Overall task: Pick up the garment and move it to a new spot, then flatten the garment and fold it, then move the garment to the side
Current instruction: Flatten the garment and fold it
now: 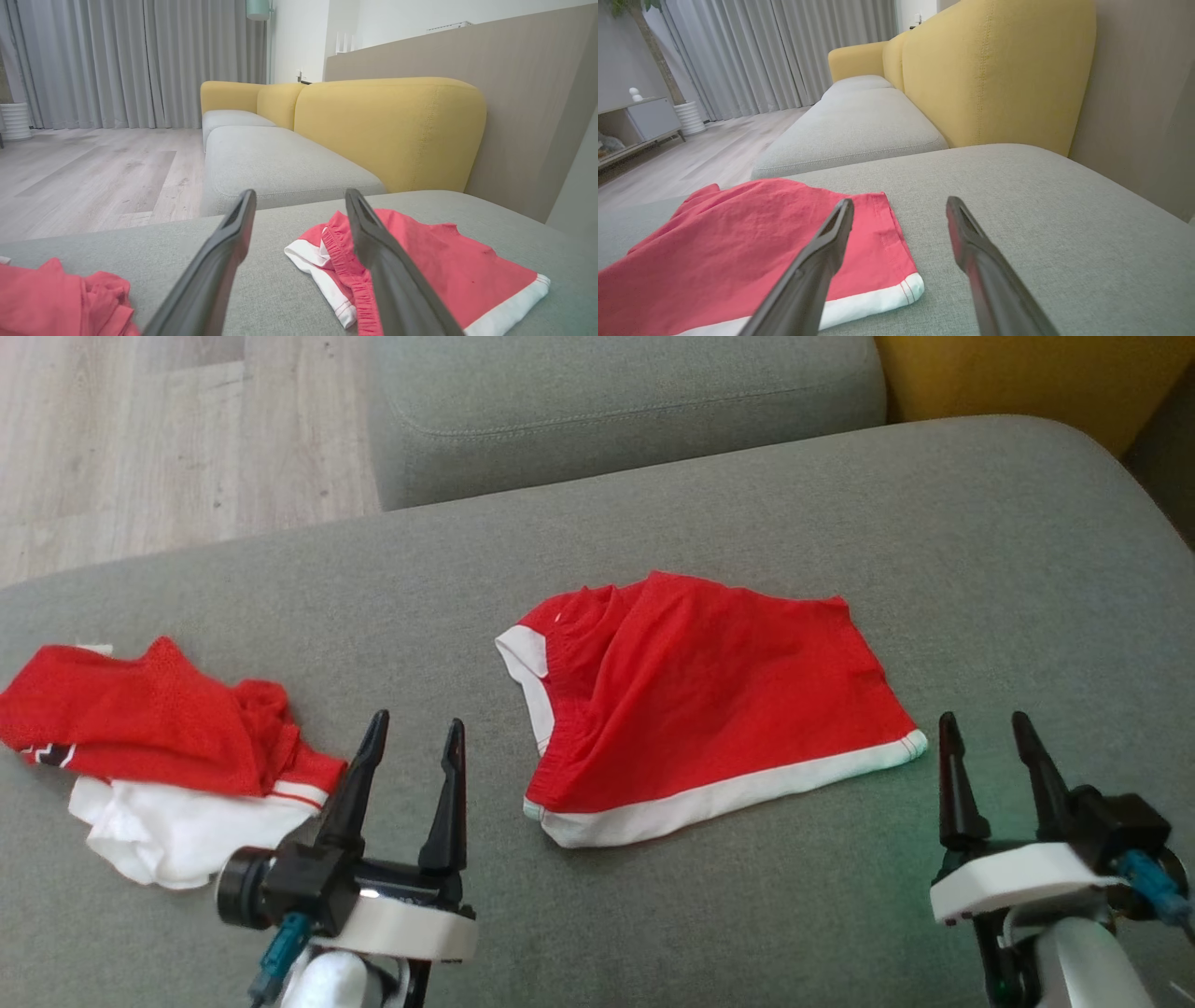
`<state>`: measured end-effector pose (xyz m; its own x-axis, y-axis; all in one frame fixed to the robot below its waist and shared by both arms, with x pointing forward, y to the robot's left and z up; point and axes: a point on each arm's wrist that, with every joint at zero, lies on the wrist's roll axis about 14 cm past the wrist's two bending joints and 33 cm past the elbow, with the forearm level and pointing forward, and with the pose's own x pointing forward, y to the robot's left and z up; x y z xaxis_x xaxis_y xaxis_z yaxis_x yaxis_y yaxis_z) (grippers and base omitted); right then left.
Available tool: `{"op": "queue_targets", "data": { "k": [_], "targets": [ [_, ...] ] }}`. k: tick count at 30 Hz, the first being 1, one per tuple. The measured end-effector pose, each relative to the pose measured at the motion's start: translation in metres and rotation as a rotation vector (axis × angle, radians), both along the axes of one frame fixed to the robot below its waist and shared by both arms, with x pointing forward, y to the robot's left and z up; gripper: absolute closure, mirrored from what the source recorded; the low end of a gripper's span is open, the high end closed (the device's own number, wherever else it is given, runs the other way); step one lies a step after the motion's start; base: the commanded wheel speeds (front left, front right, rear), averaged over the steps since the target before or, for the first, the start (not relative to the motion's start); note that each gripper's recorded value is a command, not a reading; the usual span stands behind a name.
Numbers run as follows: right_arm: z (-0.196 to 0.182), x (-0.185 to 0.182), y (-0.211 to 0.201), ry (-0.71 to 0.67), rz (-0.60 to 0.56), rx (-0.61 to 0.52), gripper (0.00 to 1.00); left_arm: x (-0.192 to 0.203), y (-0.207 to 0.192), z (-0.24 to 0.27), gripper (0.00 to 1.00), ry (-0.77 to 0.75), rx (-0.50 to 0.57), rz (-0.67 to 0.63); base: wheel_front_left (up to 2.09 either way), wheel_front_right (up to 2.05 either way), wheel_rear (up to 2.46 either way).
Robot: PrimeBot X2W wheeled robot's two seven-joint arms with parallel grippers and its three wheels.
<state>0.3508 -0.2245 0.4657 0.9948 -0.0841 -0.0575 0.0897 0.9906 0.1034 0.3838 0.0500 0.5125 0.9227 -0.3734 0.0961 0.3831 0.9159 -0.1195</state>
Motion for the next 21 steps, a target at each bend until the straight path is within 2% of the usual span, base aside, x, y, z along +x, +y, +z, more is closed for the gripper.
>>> {"op": "queue_targets", "data": {
  "k": [4,11,21],
  "targets": [
    [0.003,0.002,-0.003,-0.009,-0.009,0.007,0.00,-0.003,-0.010,-0.014,0.00,0.041,0.012,-0.051,0.00,0.00,0.00],
    [-0.005,0.005,-0.008,0.007,-0.033,0.047,0.00,-0.025,-0.045,-0.072,0.00,0.237,0.161,-0.271,0.00,0.00,0.00],
    [-0.003,0.016,-0.013,0.003,-0.048,0.050,0.00,-0.020,-0.047,-0.103,0.00,0.328,0.314,-0.372,0.00,0.00,0.00]
  ]
}}
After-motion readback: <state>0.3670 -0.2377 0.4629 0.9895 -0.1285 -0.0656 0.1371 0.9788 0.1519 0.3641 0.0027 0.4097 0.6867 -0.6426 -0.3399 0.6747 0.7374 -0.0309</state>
